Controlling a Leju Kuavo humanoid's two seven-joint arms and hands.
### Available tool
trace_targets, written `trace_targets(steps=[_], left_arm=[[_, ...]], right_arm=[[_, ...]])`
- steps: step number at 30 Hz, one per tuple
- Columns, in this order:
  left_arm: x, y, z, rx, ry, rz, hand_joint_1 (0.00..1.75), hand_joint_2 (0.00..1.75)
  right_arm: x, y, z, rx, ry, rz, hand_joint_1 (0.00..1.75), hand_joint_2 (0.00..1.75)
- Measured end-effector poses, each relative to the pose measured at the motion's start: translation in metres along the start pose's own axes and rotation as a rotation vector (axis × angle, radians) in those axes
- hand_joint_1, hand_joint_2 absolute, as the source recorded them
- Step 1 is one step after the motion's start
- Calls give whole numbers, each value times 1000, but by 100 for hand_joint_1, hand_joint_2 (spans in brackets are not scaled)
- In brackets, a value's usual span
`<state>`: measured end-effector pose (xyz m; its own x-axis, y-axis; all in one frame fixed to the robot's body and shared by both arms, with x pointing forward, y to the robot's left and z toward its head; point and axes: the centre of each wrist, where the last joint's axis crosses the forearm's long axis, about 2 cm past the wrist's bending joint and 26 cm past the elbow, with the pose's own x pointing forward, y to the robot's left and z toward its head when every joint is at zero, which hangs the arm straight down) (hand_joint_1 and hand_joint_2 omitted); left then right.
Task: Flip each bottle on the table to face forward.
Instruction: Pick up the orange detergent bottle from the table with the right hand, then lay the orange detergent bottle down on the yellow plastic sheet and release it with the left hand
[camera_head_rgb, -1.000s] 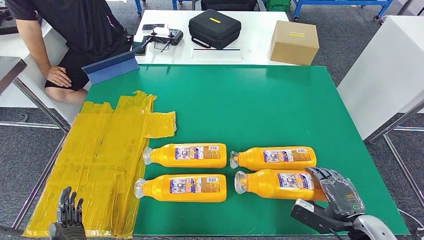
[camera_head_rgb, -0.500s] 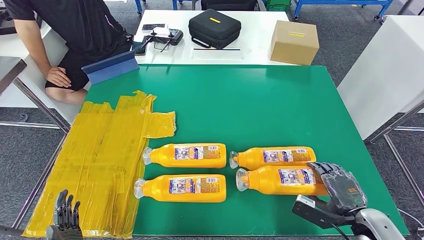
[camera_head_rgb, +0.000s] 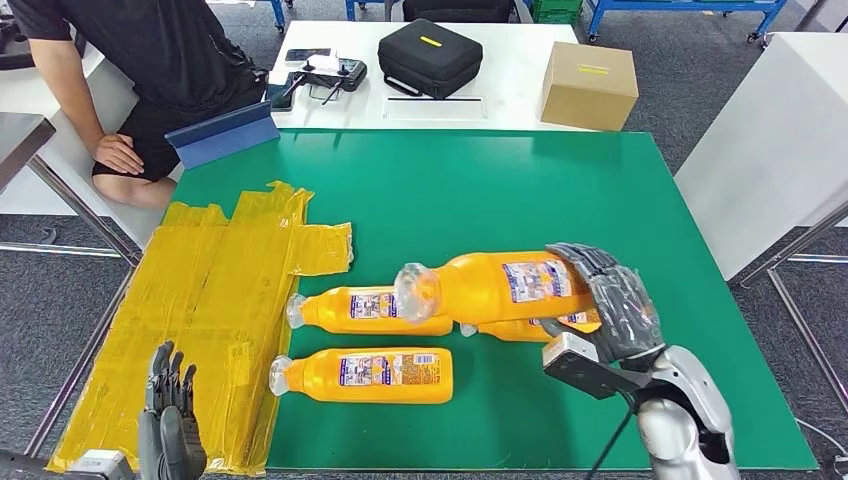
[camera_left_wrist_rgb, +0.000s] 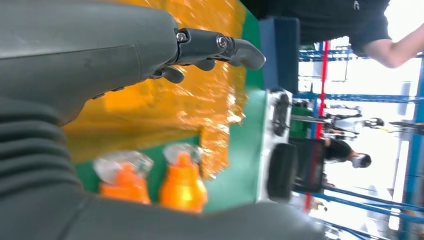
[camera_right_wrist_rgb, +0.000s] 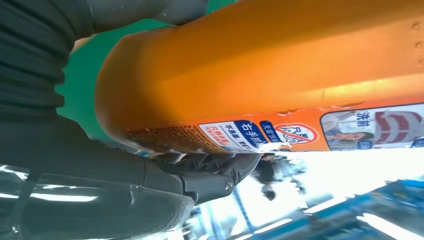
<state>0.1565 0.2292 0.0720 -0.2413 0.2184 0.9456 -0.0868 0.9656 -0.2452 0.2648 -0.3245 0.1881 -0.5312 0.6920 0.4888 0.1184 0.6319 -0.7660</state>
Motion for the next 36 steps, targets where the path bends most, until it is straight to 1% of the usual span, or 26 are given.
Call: trace_targets(steps=[4,8,11,15,23,28,32,36], left_arm=[[-4,-18,-15,-24,-22,81,0,175],[-6,-39,-26,-70,-19,212,0,175],[-7,-50,-32,-107,-9,284,0,175],[-7,-58,-37,-147,2,317,0,175],[-9,-64,-43,-203,10,352,0,175],[-10,-66,-44,-220,16,355,0,175],[-10,-68,-43,-235,19,362,0,175],[-10,-70,-43,-246,22,375,0,175]], right_arm=[[25,20,-34,9,-90,-89,149,175],[50,41,-66,38,-133,-157,146,175],[63,55,-82,63,-147,-200,145,175],[76,73,-95,108,-147,-236,147,175],[84,101,-109,169,-108,-308,150,175],[85,112,-111,197,-85,-329,152,175],[84,123,-105,208,-56,-356,156,175],[84,135,-92,231,-26,-378,154,175]])
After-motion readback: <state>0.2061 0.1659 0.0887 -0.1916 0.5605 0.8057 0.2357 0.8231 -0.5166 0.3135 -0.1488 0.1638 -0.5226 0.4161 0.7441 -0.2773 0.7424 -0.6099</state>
